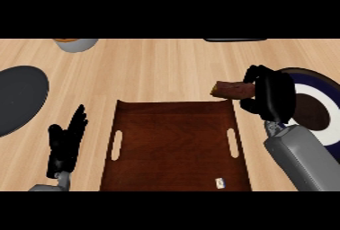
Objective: Pick the sweet potato from the tray and place it in the plate
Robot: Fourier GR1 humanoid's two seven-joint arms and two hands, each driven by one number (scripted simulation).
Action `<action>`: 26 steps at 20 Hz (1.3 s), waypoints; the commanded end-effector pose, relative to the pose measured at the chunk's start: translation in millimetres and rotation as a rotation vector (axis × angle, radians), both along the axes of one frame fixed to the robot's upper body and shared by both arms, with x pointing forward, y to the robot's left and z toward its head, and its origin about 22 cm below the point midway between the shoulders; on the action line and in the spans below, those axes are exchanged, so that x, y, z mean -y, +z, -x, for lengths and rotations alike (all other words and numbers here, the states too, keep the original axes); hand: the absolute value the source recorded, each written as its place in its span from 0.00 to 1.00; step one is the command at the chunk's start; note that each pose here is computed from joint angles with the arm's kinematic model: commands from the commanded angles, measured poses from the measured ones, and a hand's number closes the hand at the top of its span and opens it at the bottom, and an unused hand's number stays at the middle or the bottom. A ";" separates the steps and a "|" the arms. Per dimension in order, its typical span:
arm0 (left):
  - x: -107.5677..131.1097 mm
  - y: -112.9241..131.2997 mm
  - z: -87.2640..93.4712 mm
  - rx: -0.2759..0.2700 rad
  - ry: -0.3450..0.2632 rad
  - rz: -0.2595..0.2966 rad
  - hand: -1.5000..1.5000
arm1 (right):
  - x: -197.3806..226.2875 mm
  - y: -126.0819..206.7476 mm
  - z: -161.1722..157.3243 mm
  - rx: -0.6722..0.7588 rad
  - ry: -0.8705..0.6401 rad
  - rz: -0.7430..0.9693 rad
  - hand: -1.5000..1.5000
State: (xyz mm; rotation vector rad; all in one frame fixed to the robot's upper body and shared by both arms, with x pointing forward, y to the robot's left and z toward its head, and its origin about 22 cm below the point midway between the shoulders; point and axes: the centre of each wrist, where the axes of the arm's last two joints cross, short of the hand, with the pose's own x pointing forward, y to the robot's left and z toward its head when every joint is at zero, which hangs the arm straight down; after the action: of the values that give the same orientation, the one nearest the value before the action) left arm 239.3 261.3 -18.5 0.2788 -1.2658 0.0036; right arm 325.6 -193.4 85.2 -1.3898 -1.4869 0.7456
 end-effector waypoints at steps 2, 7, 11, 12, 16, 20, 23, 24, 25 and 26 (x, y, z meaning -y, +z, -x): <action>11.2 -2.1 2.5 0.009 -0.022 -0.004 0.50 | 46.0 31.3 28.2 0.119 -0.154 -0.027 1.00; 5.3 3.7 -24.1 0.011 -0.046 0.012 0.50 | 71.9 33.5 29.3 0.107 -0.261 -0.072 1.00; -6.5 15.2 -18.2 0.039 -0.050 -0.002 0.50 | 95.0 25.9 31.6 0.115 -0.304 -0.089 1.00; 19.0 -6.3 -8.4 -0.002 -0.045 0.005 0.50 | 95.2 37.2 21.4 0.073 -0.292 -0.092 1.00; 5.2 17.7 -18.9 0.017 -0.058 0.015 0.50 | 140.5 21.5 24.9 0.063 -0.335 -0.092 1.00; 2.6 7.6 -0.3 0.012 -0.061 0.004 0.50 | 181.0 -12.8 12.1 -0.023 -0.377 -0.080 1.00; 3.5 7.7 -6.7 0.021 -0.054 -0.004 0.50 | 192.1 3.2 6.2 -0.149 -0.365 -0.130 1.00; 12.8 10.7 -20.1 0.016 -0.079 0.001 0.50 | 197.8 -7.5 8.0 -0.186 -0.343 -0.136 1.00; 10.0 1.2 -9.0 0.017 -0.045 0.001 0.50 | 197.5 -22.5 8.8 -0.209 -0.337 -0.156 1.00; 5.8 12.2 -4.1 0.015 -0.047 -0.012 0.50 | 213.0 -7.7 1.9 -0.226 -0.342 -0.176 1.00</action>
State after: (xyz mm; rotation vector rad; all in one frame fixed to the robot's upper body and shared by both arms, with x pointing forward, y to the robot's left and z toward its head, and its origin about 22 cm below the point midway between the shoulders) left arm 247.3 253.6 -12.5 0.2438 -1.2887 -0.0402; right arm 319.9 -378.9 83.0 -1.4256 -1.1263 0.5108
